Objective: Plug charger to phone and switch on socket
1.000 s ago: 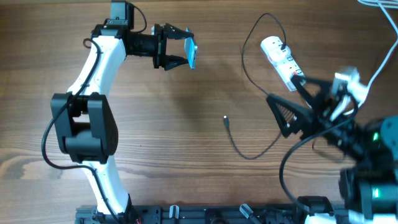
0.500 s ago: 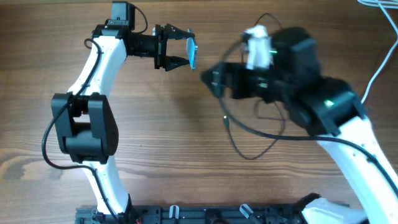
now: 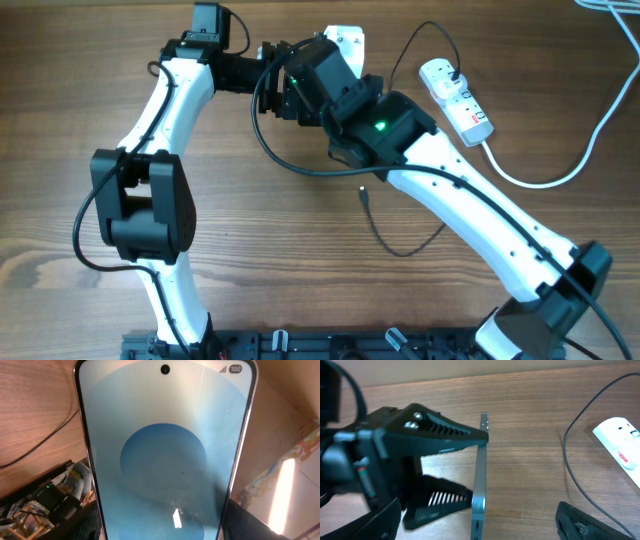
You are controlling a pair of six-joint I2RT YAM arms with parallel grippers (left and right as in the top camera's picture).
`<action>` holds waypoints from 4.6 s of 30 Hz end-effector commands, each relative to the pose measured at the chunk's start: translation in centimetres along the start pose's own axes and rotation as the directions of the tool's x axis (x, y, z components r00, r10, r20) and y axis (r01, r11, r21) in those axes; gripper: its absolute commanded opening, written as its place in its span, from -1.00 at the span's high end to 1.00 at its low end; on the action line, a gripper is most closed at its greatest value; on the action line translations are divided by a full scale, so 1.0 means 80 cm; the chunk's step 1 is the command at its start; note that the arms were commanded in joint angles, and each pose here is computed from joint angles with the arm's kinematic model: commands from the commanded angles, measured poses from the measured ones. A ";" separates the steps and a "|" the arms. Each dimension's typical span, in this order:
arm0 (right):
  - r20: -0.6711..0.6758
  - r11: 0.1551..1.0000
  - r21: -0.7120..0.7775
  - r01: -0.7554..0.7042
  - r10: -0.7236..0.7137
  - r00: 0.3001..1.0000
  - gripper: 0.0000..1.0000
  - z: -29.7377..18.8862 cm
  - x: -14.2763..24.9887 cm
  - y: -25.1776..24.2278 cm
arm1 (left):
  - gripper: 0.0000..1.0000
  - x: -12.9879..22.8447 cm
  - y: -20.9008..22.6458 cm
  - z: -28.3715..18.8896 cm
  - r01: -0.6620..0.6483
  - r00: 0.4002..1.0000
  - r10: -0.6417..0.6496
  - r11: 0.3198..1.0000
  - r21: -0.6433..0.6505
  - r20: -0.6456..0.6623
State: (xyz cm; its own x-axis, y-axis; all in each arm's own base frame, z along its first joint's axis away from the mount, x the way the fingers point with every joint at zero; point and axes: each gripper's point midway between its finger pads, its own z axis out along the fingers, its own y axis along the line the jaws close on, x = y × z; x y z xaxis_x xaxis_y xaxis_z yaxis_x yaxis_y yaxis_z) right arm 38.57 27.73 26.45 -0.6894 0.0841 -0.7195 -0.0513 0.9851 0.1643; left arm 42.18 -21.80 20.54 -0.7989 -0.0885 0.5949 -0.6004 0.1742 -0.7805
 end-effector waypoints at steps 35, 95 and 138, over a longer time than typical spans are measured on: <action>0.007 0.998 0.057 -0.018 0.017 1.000 0.38 0.041 0.007 0.002 | -0.38 0.033 -0.021 -0.001 -0.033 0.997 0.035 0.999 0.042 -0.069; -0.011 0.127 0.010 -0.992 0.992 0.127 0.91 -0.022 -0.002 -0.006 | 0.23 0.029 -0.026 -0.017 0.039 0.997 -0.035 0.997 0.065 -0.067; -0.122 0.186 0.005 -0.983 0.975 0.184 -0.12 -0.023 -0.003 0.021 | 0.92 0.041 -0.032 -0.018 0.039 0.992 -0.028 0.995 0.089 -0.120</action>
State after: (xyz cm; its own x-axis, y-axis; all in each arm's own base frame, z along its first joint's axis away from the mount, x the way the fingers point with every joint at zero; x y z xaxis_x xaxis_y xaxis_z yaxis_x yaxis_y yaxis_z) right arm 37.68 29.06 26.45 -0.2139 0.9686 0.1268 0.7027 0.0624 0.7087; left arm 41.71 -21.31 22.70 -0.7441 -0.0015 0.6680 -0.6648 0.1002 -0.7403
